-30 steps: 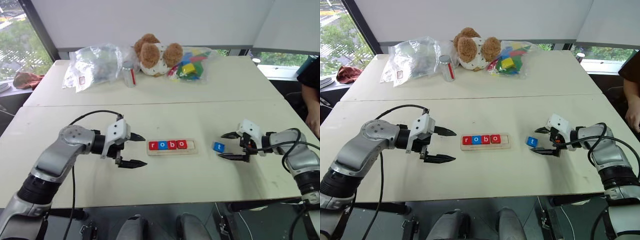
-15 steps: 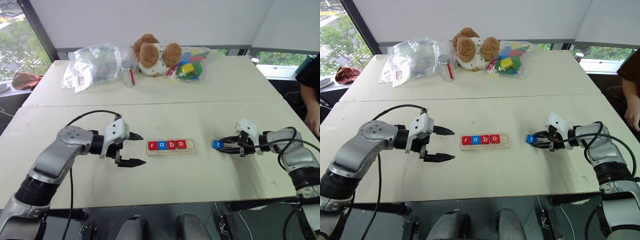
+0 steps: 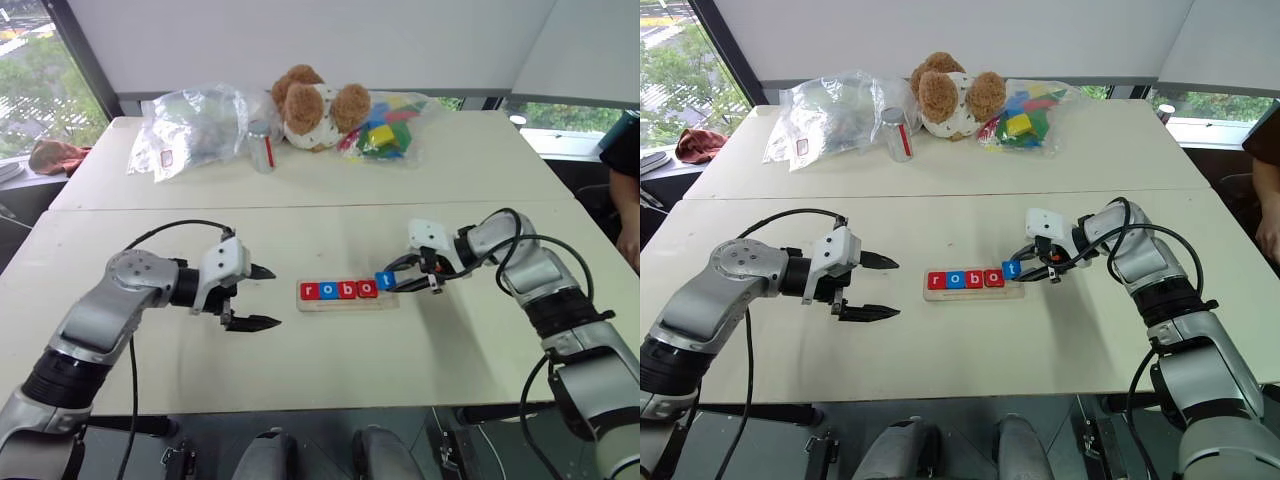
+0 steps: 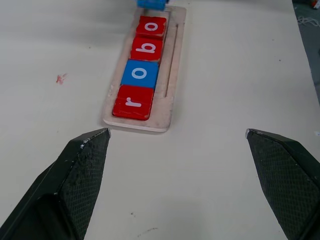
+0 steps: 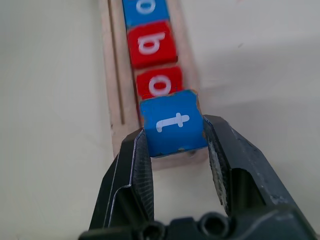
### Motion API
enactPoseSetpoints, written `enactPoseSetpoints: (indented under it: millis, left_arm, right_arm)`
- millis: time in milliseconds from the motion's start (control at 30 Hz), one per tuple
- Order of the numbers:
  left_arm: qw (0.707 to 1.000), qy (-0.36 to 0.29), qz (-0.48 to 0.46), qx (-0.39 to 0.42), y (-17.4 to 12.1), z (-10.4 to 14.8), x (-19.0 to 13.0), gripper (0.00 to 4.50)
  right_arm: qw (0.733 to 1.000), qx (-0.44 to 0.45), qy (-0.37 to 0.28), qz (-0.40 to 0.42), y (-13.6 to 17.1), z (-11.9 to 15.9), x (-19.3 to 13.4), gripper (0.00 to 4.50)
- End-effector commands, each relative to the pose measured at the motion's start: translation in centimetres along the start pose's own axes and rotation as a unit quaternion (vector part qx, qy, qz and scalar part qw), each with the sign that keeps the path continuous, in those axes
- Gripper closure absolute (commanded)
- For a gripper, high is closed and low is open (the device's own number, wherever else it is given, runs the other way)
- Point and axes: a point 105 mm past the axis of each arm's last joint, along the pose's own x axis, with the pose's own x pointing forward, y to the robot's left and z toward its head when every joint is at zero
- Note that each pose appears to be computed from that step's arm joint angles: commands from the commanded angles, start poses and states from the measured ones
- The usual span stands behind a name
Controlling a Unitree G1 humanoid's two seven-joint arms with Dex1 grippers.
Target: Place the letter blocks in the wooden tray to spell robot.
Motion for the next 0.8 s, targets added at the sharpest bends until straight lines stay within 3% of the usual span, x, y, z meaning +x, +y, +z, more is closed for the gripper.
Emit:
enactPoseSetpoints:
  millis: [33,800]
  left_arm:
    - [1.000,-0.008,0.013,0.012,0.0,0.7,-0.7,0.00]
    - [1.000,-0.015,0.020,0.004,-0.2,0.7,-0.2,0.00]
  right_arm:
    - [1.000,-0.024,0.006,-0.005,-0.8,0.6,-0.6,3.40]
    - [0.999,-0.025,-0.015,0.020,-0.7,1.6,1.5,3.40]
